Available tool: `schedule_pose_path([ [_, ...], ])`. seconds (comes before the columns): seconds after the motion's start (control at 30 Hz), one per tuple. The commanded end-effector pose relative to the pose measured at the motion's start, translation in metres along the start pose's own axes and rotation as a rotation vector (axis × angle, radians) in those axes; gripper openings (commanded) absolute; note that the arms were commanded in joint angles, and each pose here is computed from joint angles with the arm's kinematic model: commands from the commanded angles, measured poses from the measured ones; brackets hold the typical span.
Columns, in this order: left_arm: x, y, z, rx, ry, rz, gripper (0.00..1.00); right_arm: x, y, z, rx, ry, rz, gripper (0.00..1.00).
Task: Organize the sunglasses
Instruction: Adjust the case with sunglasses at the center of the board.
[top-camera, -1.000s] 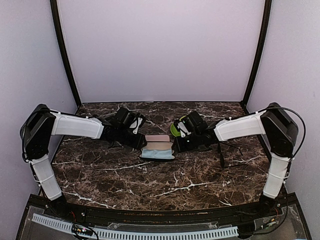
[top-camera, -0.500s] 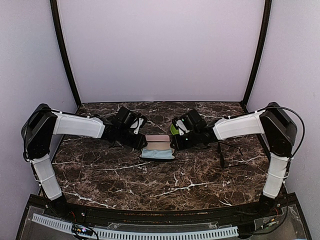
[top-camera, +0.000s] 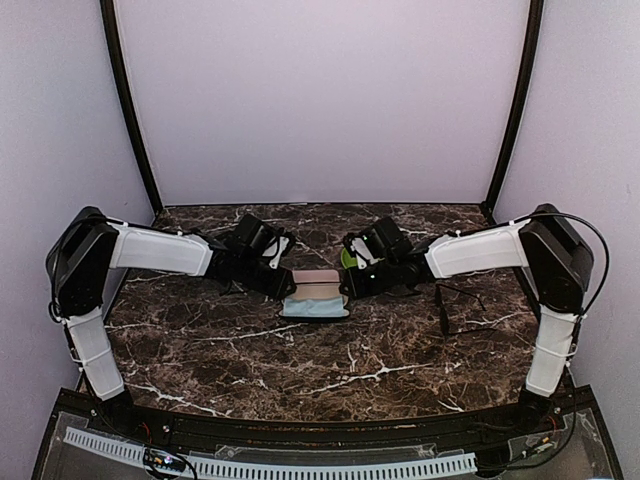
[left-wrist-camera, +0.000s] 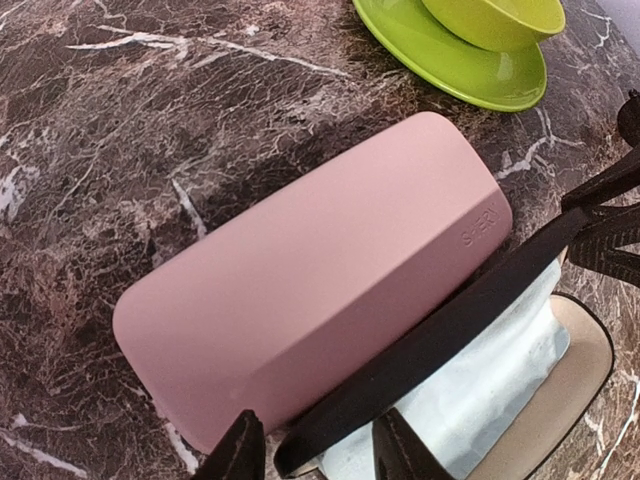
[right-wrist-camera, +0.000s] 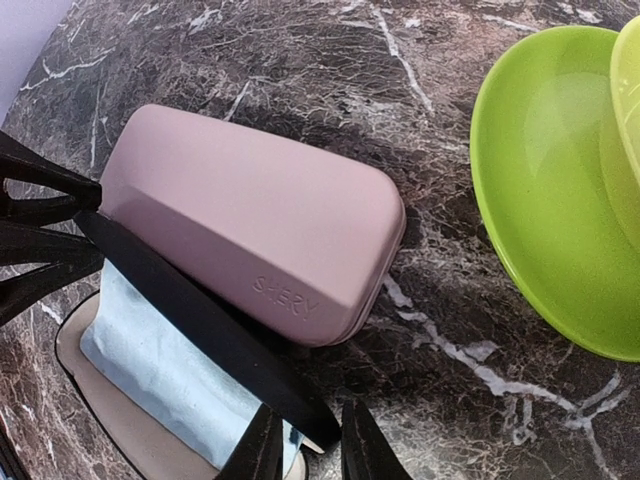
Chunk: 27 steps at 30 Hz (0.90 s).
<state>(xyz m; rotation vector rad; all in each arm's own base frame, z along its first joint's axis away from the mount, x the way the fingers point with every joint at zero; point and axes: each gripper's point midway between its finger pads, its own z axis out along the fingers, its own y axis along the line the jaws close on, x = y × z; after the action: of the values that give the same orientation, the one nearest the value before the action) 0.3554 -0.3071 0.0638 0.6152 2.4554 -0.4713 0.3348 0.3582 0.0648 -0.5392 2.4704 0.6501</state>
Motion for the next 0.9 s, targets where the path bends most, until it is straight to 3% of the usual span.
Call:
schedule_pose_path([
  [0.0, -0.008, -0.004, -0.003, 0.023, -0.013, 0.003, 0.39, -0.016, 0.007, 0.000, -0.031, -0.043, -0.012, 0.22],
  [0.87, -0.031, -0.012, -0.019, 0.046, -0.069, 0.006, 0.39, -0.025, 0.017, -0.007, -0.076, -0.084, 0.002, 0.21],
])
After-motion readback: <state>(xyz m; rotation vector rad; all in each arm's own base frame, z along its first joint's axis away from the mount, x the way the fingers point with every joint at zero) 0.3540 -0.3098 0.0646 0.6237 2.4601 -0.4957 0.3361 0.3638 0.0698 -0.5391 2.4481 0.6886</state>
